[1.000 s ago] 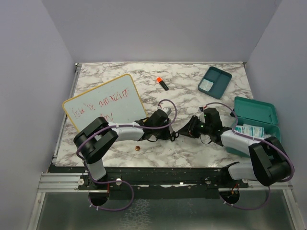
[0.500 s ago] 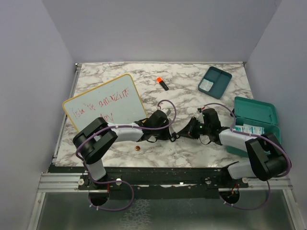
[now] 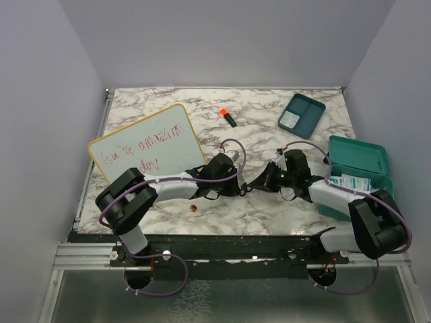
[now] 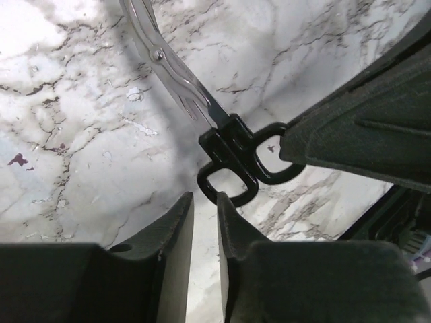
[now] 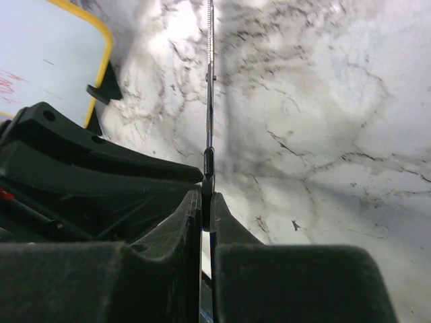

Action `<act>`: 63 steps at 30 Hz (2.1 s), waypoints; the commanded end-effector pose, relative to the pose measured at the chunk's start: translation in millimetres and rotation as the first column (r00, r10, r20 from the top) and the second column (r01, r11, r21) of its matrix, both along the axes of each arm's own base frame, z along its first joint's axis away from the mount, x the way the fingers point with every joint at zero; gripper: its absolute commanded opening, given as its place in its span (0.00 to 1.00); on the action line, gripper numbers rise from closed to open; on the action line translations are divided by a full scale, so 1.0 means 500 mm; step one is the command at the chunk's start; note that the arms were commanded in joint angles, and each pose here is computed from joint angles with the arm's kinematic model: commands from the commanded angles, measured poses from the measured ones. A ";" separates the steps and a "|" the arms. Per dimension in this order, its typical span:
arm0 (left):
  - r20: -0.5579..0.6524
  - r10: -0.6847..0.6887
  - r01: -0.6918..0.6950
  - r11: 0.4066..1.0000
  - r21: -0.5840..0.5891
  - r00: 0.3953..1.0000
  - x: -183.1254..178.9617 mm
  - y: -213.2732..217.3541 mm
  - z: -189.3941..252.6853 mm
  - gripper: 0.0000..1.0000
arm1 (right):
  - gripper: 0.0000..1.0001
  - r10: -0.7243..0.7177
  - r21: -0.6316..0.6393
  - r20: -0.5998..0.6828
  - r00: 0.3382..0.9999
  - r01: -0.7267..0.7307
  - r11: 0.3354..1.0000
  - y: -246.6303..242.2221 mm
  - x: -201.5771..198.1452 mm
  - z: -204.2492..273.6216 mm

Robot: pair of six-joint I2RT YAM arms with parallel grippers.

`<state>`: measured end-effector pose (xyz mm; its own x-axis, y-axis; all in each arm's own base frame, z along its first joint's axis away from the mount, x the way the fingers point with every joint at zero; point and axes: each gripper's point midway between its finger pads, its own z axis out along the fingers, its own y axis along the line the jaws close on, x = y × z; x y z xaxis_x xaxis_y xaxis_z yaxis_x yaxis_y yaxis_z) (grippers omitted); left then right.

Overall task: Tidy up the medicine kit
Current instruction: Pick up the scissors from the center of the board, then place the scissors in the medicine box compartment.

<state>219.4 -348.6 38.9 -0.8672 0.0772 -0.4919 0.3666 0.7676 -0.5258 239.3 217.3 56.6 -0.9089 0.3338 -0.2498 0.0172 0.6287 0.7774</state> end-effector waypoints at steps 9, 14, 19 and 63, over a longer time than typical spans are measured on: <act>0.152 -0.017 0.029 0.997 -0.076 0.988 -0.005 0.022 0.183 0.50 | 0.01 -0.081 0.009 0.104 0.991 0.080 0.997 -0.002 0.052 0.087; 0.262 0.010 0.013 0.996 -0.085 0.965 -0.001 0.059 0.272 0.95 | 0.00 -0.177 -0.012 0.206 0.962 0.183 0.983 -0.025 0.100 0.145; 0.362 -0.001 0.033 0.996 -0.083 0.932 -0.008 0.094 0.342 0.99 | 0.01 -0.269 -0.056 0.313 0.911 0.300 0.952 -0.064 0.165 0.203; 0.777 0.039 -0.213 0.969 0.124 0.629 -0.012 0.386 0.405 0.99 | 0.01 -0.558 -0.350 0.255 0.789 0.614 0.708 -0.507 0.540 -0.007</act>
<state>210.7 -158.1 243.5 -0.2024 0.1513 -0.9675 0.4777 0.8777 0.0373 511.5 -44.1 69.8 -0.4587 0.6463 -0.6098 0.4559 0.7602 0.4629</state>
